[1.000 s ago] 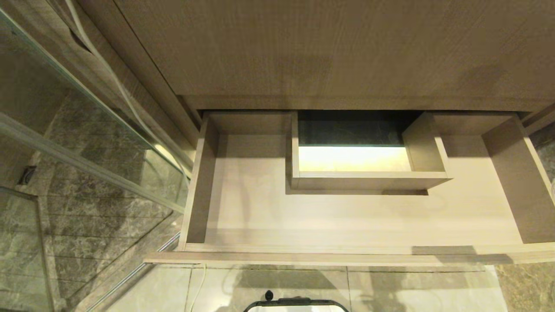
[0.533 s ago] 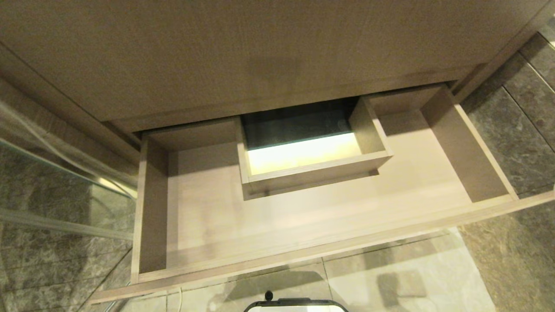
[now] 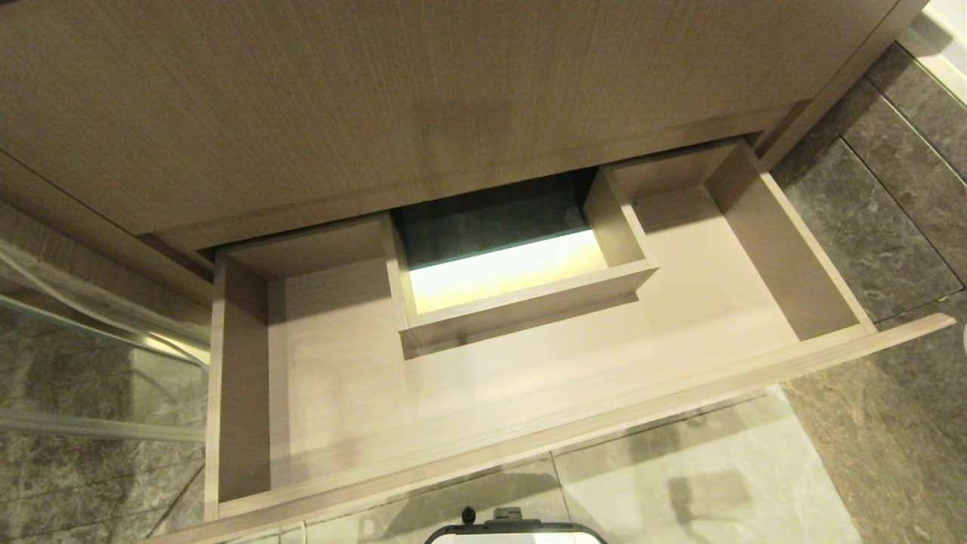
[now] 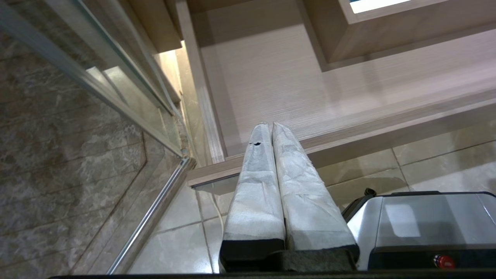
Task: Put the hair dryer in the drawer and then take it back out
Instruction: Put it into the drawer
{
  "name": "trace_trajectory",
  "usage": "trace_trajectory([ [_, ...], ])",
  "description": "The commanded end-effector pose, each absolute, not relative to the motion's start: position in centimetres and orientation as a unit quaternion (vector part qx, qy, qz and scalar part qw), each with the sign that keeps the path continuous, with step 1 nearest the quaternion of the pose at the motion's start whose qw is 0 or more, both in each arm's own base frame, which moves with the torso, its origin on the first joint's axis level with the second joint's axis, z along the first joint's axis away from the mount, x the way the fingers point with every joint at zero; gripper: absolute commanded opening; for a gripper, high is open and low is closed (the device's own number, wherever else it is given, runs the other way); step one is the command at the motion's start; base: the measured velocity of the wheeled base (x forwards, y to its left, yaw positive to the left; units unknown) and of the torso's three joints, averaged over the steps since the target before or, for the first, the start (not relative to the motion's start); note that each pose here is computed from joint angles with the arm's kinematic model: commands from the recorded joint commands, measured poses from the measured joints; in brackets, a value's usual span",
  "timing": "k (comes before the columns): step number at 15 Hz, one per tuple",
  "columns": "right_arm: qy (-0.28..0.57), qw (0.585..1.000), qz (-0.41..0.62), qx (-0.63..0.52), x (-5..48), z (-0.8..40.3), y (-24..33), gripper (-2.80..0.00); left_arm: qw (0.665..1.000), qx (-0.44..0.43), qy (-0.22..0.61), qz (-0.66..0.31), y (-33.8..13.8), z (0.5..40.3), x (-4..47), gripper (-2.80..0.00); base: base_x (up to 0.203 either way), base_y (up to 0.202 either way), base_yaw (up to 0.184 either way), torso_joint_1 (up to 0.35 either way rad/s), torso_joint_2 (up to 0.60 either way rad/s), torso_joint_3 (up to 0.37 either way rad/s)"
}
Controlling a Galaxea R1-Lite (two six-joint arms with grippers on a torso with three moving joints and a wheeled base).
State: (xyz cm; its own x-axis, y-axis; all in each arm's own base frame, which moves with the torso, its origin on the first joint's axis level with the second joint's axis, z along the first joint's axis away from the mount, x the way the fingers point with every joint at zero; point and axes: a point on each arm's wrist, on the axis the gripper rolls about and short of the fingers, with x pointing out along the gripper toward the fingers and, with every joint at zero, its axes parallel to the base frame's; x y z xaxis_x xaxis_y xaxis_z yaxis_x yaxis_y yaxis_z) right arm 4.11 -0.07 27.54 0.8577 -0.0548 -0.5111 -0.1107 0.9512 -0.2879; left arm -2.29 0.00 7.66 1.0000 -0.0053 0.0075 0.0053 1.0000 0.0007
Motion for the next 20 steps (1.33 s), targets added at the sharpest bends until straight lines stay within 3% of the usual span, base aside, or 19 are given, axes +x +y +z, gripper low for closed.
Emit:
trace_trajectory([
  [1,0.294,0.945,0.023,-0.144,5.9,27.6,0.0,-2.80,1.000,0.000,-0.003,-0.002,0.0,7.7,-2.3,-2.80,0.000,0.000,0.000,0.000,0.00,0.000],
  [9,0.370,0.926,0.040,-0.067,17.8,28.0,0.3,-2.80,1.000,0.001,-0.003,-0.002,0.0,7.7,-2.3,-2.80,0.000,0.000,0.000,0.000,0.00,0.000],
  [15,0.304,0.950,0.031,-0.059,30.4,25.3,-1.2,-2.80,1.000,0.001,-0.003,-0.002,0.0,7.7,-2.3,-2.80,0.000,0.000,0.000,0.000,0.00,0.000],
  [20,0.246,0.966,0.038,-0.068,37.5,24.6,-3.5,-2.80,1.000,0.001,-0.003,-0.002,0.0,7.7,-2.3,-2.80,0.000,0.000,0.000,0.000,0.00,0.000],
])
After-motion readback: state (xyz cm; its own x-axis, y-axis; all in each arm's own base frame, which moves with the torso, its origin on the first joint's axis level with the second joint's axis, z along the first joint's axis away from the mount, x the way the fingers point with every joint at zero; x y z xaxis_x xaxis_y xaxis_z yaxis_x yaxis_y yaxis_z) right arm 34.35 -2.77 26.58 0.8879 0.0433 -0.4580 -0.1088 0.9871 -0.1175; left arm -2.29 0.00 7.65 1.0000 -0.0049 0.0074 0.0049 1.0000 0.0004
